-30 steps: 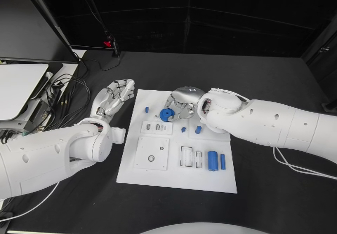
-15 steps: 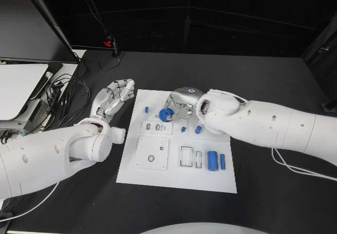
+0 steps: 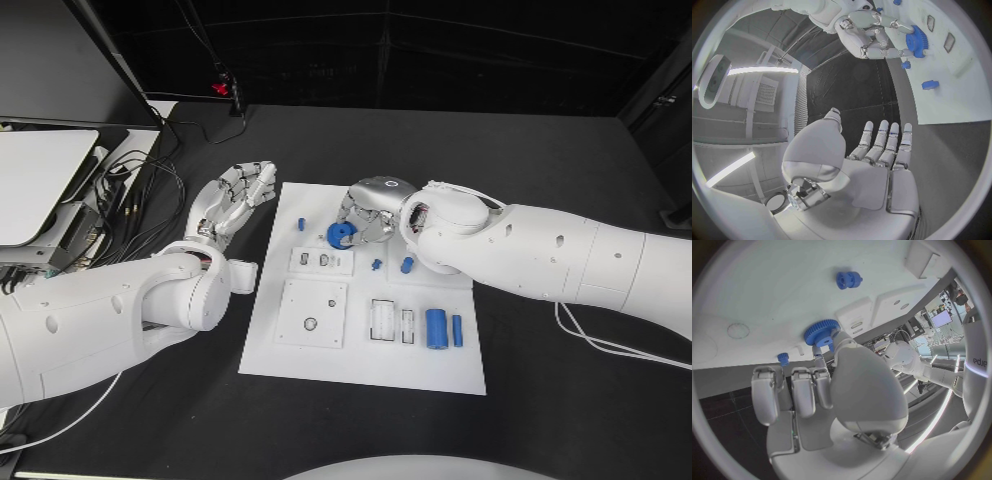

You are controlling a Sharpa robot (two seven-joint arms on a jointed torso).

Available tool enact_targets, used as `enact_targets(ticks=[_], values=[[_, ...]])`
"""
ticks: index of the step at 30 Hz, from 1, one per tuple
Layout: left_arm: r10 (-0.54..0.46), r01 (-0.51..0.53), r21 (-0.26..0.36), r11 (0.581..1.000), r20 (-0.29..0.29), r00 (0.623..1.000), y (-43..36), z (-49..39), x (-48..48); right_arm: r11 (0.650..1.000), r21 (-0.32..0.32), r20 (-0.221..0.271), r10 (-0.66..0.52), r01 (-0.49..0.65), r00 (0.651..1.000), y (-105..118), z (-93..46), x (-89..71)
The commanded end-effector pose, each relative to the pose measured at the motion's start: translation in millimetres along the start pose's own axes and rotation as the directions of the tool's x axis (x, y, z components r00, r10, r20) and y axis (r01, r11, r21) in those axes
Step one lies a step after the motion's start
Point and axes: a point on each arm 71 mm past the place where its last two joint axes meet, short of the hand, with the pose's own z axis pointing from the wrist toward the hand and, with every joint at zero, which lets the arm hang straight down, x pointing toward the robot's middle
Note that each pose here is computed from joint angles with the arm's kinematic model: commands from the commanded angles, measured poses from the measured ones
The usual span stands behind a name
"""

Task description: Assemble the parts on the task board

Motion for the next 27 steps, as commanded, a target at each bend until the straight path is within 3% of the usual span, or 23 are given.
enact_targets(ticks=[1, 9, 12, 17, 21, 27], values=[[-0.003, 0.005, 0.25, 0.968, -0.011, 1.0, -18.6, -1.9, 1.2, 1.0, 0.007, 0.024, -0.013, 0.013, 1.0, -1.0, -1.4, 1.9], [-0.003, 0.005, 0.25, 0.968, -0.011, 1.0, -18.5, -1.8, 1.0, 0.998, -0.058, 0.18, 0.015, -0.005, 0.984, 1.5, -4.9, -8.3], [-0.002, 0.005, 0.25, 0.968, -0.011, 1.0, -18.5, -1.8, 0.7, 0.995, -0.089, 0.26, 0.065, -0.043, 0.963, 0.5, -9.1, -14.7], [-0.002, 0.005, 0.249, 0.968, -0.01, 1.0, -18.3, -1.8, 0.2, 0.989, -0.116, 0.341, 0.129, -0.094, 0.931, -2.5, -15.8, -22.0], [-0.002, 0.004, 0.249, 0.968, -0.01, 1.0, -18.2, -1.7, 0.0, 0.987, -0.108, 0.358, 0.152, -0.121, 0.921, -7.1, -18.4, -23.9], [-0.002, 0.005, 0.249, 0.968, -0.011, 1.0, -18.2, -1.6, 0.4, 0.989, -0.06, 0.32, 0.149, -0.137, 0.936, -14.0, -17.5, -20.8]])
